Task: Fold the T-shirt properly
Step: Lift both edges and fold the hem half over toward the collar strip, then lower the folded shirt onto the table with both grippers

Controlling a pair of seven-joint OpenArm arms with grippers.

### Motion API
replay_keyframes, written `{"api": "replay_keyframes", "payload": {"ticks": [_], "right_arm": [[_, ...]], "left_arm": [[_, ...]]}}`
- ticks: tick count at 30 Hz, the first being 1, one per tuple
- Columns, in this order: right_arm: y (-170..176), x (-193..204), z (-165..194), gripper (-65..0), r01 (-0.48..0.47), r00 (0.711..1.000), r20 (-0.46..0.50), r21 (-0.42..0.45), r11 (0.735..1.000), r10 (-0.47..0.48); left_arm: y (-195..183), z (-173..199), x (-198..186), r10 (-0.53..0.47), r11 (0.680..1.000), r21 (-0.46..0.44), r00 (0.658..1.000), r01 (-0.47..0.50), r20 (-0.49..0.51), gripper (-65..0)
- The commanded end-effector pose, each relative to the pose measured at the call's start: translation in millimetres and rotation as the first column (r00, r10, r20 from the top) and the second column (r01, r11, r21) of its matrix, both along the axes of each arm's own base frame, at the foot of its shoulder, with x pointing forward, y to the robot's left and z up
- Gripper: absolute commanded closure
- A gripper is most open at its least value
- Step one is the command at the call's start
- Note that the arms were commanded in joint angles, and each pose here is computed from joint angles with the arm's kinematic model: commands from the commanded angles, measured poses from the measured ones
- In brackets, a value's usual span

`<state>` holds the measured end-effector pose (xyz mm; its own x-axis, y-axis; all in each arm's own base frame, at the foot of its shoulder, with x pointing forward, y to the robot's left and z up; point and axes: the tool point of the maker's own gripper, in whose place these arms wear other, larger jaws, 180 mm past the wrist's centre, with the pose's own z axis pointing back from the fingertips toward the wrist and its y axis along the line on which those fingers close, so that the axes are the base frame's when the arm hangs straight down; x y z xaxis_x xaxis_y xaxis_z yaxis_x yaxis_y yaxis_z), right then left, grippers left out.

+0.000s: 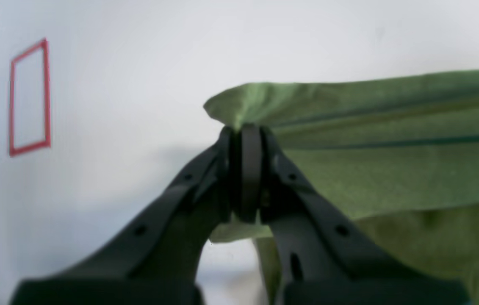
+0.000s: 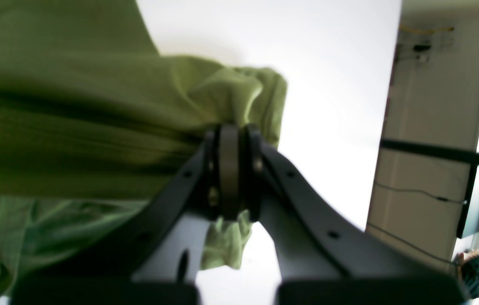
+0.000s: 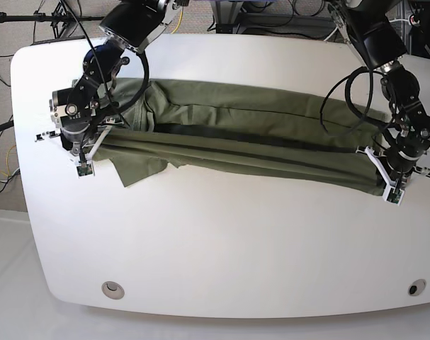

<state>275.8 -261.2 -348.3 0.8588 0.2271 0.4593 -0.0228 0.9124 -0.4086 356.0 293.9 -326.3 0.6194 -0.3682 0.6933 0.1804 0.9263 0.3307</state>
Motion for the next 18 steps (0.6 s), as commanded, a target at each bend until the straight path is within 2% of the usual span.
{"api": "replay_keyframes", "payload": {"ticks": [1, 18], "right_arm": [[-11.5, -6.3, 6.6, 0.0, 0.026, 1.000, -0.001, -0.045, 0.999, -0.026], [-12.6, -42.7, -19.8, 0.0, 0.026, 0.994, -0.104, -0.045, 0.999, -0.031]], "left_arm": [[10.0, 11.5, 1.2, 0.020, 0.999, 0.032, 0.999, -0.021, 0.029, -2.1], [8.3, -24.4, -31.5, 0.019, 0.999, 0.027, 0.997, -0.017, -0.071, -2.1]]}}
